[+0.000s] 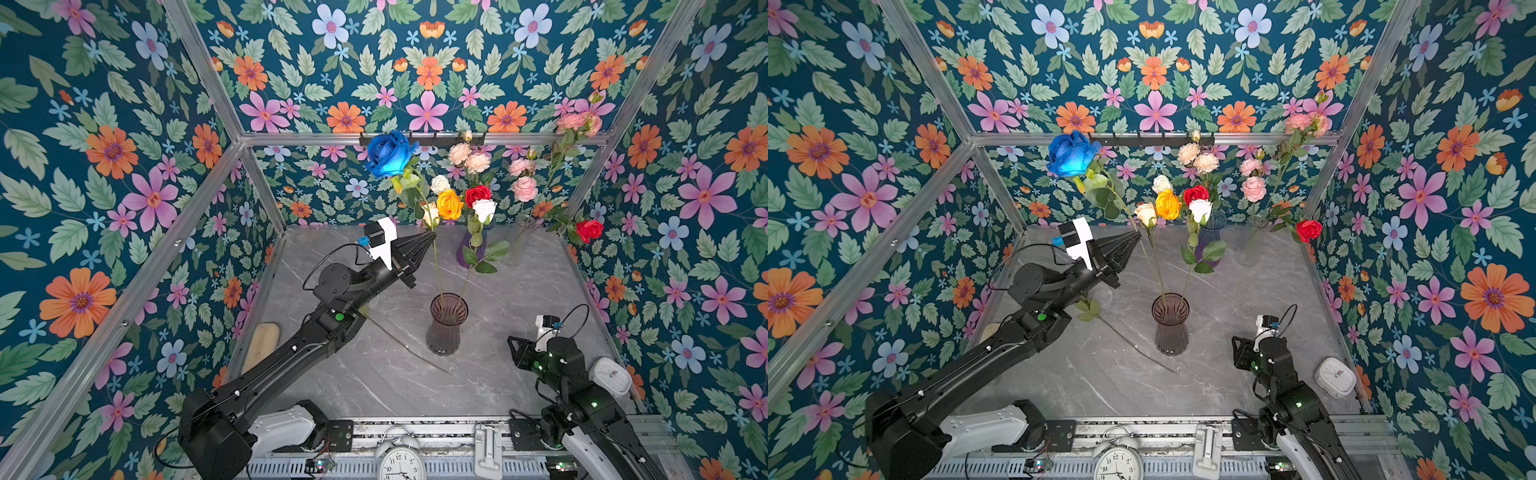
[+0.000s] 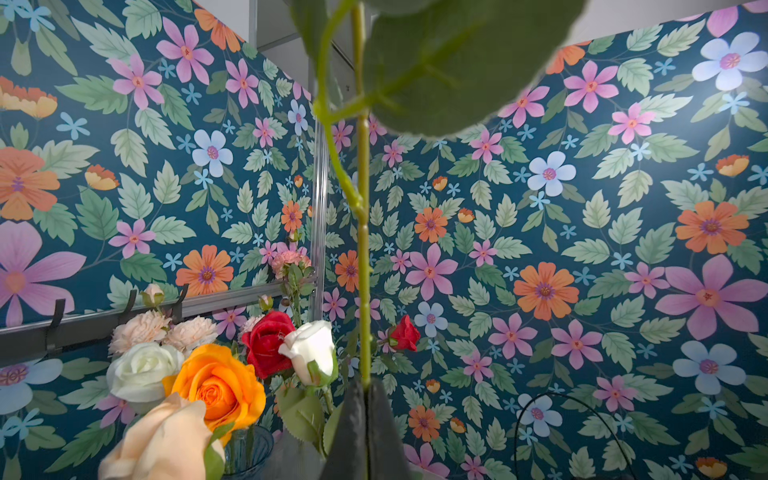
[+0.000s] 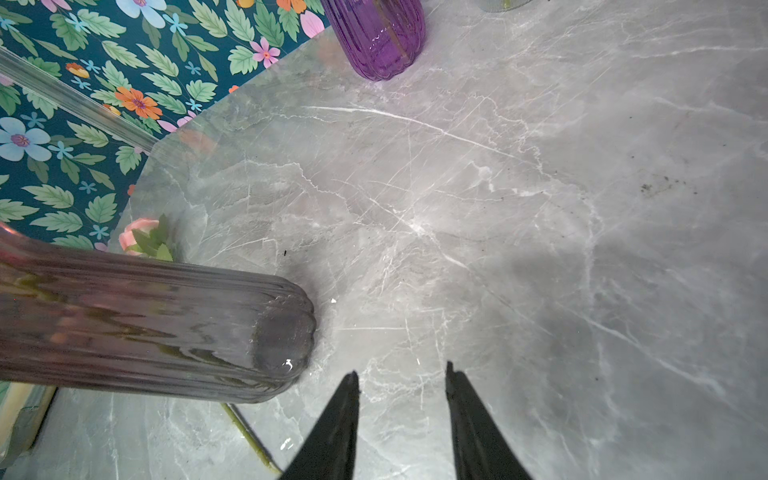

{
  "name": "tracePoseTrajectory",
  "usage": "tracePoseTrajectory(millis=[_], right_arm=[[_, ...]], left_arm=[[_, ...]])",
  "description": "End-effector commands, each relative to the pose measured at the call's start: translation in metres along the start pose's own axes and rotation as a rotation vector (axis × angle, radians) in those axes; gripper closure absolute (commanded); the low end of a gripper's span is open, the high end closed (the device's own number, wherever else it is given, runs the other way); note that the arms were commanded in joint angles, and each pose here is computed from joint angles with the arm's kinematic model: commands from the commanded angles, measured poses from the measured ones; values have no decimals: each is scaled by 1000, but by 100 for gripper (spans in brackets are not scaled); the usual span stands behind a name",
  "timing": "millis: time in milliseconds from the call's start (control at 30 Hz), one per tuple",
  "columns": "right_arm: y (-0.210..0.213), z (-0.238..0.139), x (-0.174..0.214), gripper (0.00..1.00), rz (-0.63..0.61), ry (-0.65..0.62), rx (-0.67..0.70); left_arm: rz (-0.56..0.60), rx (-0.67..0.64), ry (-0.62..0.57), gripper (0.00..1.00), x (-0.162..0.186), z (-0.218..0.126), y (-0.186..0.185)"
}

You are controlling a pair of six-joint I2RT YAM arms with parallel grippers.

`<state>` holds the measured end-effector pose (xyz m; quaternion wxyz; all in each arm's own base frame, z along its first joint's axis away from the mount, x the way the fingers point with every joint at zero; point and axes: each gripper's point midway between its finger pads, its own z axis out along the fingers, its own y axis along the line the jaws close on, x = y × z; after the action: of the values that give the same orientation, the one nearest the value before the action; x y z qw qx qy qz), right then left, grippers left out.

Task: Arrange the flowers into the vase
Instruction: 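Lower the blue rose stem into the dark mauve vase with the left gripper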

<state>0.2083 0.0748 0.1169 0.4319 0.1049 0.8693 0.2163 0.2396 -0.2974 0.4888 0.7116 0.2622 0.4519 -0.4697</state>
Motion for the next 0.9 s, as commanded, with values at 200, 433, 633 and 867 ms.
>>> tracePoseTrajectory(millis=[200, 433, 633, 867], right_arm=[[1, 0, -2, 62, -4, -12, -6], [2, 0, -3, 62, -5, -14, -8], [1, 0, -2, 62, -4, -12, -5], [1, 0, -3, 62, -4, -12, -3]], left_arm=[[55, -88, 151, 100, 43, -1, 15], [44, -106, 291, 100, 93, -6, 14], [38, -77, 313, 100, 104, -10, 5], [25, -93, 349, 61, 114, -23, 3]])
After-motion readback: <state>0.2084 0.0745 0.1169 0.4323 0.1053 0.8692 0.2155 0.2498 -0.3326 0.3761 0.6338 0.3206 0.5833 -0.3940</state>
